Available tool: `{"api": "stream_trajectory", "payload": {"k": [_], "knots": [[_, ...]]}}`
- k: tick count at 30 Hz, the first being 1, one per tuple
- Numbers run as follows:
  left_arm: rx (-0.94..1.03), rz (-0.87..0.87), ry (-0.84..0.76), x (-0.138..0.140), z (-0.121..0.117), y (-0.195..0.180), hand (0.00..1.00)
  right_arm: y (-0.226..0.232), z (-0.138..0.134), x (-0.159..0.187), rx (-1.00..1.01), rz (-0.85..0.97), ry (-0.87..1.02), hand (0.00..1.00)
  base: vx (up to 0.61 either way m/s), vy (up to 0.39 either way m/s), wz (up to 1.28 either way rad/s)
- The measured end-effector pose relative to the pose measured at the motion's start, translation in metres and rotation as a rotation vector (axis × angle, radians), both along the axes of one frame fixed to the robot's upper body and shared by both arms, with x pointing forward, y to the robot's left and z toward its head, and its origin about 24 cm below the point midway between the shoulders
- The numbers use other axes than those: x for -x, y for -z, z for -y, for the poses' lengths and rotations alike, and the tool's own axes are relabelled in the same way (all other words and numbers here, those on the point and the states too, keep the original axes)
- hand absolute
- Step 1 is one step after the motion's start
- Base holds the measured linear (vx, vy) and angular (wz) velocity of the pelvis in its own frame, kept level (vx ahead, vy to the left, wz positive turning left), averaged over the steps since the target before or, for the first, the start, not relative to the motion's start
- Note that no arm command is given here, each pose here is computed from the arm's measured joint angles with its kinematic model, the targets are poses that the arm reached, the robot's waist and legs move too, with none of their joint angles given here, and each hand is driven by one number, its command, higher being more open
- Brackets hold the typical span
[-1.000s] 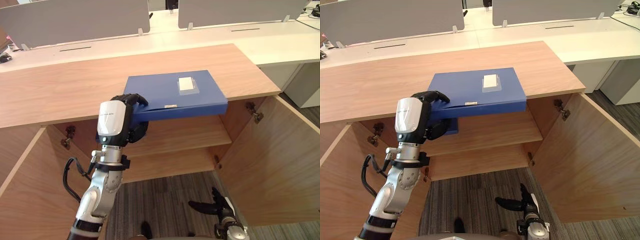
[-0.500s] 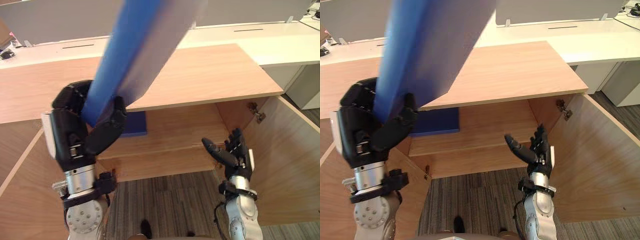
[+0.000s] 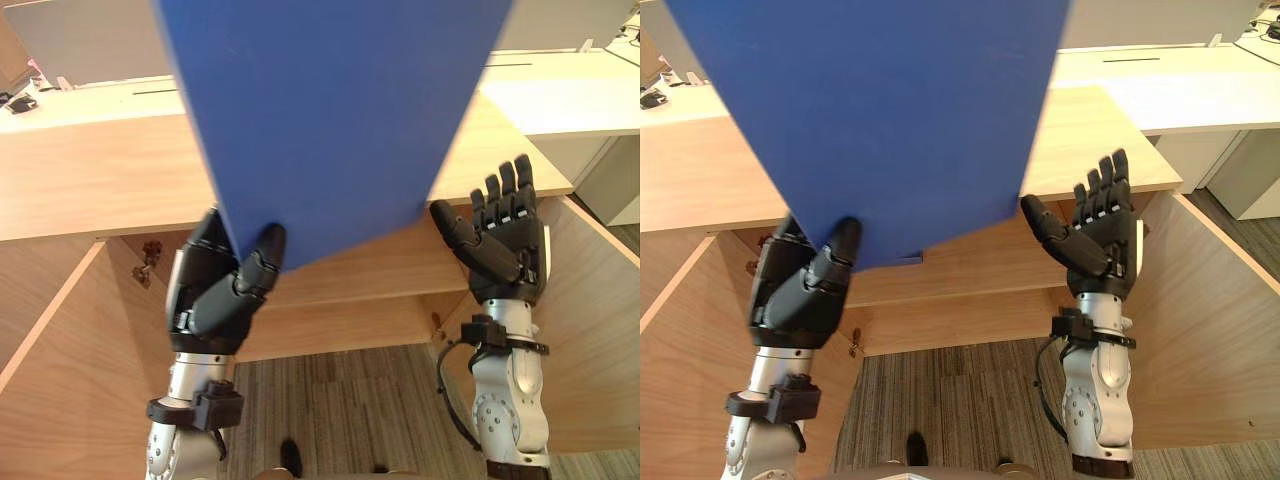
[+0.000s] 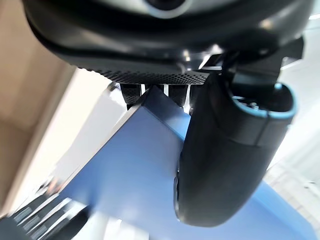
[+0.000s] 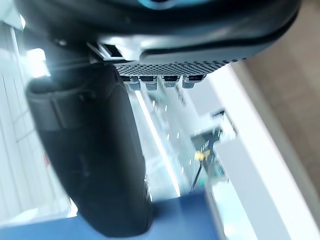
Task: Walk over to the cabinet, pick up the folder, carry it to the office cabinet, place the folder inside the office cabinet, then close the office cabinet door
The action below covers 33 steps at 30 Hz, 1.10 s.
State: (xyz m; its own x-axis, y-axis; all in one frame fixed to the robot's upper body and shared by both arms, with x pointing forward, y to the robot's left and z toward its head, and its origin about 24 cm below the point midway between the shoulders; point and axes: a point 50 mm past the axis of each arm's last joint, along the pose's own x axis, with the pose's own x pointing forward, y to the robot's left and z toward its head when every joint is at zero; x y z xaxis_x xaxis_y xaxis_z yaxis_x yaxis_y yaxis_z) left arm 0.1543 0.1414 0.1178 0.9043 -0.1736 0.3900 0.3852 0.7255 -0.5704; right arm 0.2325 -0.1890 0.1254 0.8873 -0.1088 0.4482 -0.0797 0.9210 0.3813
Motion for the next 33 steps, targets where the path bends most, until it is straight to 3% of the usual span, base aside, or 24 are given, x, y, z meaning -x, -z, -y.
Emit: {"api": "stream_trajectory", "payload": {"k": [7, 13, 14, 22, 27, 33], "knots": [[0.039, -0.194, 0.112, 0.005, 0.004, 0.035, 0.00, 0.000, -0.007, -0.015, 0.070, -0.003, -0.132, 1.00, 0.00, 0.000, 0.00], [0.043, -0.234, 0.122, 0.007, -0.001, 0.042, 0.00, -0.002, -0.014, -0.015, 0.147, 0.006, -0.226, 1.00, 0.00, 0.006, 0.03], [0.040, -0.239, 0.118, 0.007, -0.002, 0.044, 0.00, -0.003, -0.013, -0.016, 0.155, 0.006, -0.230, 0.00, 0.00, 0.000, 0.00], [-0.003, -0.235, 0.055, 0.000, -0.019, 0.048, 0.00, 0.005, -0.021, -0.016, 0.230, -0.046, -0.324, 0.00, 0.00, 0.000, 0.00], [-0.162, -0.299, 0.008, -0.003, -0.043, 0.063, 0.00, 0.016, -0.025, -0.017, 0.306, -0.110, -0.435, 0.00, 0.00, 0.000, 0.00], [-0.238, -0.309, -0.009, -0.006, -0.051, 0.064, 0.00, 0.021, -0.040, -0.017, 0.372, -0.126, -0.558, 0.00, 0.00, 0.000, 0.00]]}}
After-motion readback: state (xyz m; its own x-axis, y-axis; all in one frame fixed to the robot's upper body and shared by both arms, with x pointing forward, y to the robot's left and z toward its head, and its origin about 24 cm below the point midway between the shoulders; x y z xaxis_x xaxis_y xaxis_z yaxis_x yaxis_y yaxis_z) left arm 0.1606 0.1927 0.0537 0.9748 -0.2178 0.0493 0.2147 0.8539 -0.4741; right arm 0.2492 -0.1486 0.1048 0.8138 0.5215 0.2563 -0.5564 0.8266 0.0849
